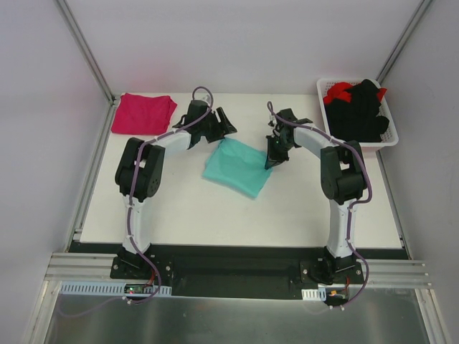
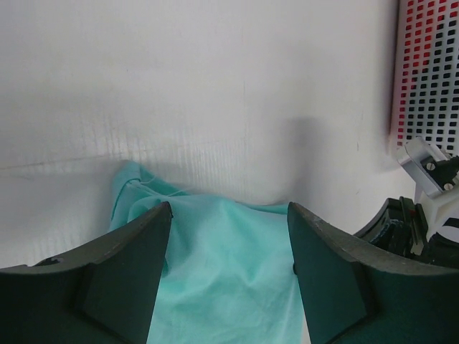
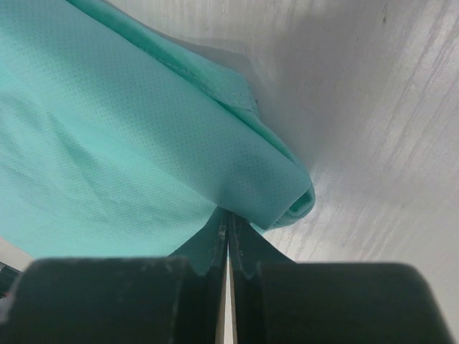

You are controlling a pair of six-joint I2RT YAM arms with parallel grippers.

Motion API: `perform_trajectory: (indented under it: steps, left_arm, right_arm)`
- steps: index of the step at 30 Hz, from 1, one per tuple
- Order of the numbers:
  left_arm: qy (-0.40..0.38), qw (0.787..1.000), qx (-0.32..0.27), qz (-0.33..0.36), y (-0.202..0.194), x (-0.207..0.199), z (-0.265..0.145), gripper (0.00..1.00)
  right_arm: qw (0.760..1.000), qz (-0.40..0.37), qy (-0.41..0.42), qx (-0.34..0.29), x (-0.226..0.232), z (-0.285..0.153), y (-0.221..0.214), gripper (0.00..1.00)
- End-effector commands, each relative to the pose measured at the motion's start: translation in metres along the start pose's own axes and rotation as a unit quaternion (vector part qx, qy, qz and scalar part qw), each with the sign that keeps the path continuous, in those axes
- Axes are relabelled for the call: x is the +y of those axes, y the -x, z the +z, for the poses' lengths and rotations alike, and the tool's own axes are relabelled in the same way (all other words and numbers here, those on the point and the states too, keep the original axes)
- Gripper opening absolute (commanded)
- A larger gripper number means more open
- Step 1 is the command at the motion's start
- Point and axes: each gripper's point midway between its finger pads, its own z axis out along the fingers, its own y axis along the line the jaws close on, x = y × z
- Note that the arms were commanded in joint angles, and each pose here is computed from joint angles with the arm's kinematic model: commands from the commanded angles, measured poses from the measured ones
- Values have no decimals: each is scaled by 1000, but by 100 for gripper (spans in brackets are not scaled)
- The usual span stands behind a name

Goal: Fold and stack the t-shirts

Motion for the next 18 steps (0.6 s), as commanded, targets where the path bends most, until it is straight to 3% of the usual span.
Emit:
perform_trajectory:
  steps: [1,12,15,18]
  left_arm:
    - [12,999,-30,37,21,5,5,66]
    - [25,999,-30,36,28,20,21,66]
    - [29,998,-35,37,30,18,13,65]
    - [30,995,-68,66,51,-5,-20,65]
  right_arm:
    - [1000,-25,0,-1,5,-17,-7,1]
    - [999,-38,-2,11,7,-17,-14,1]
    - [999,-39,-4,14,6,-14,-15,1]
    - [999,-42,-3,15,8,-12,-15,1]
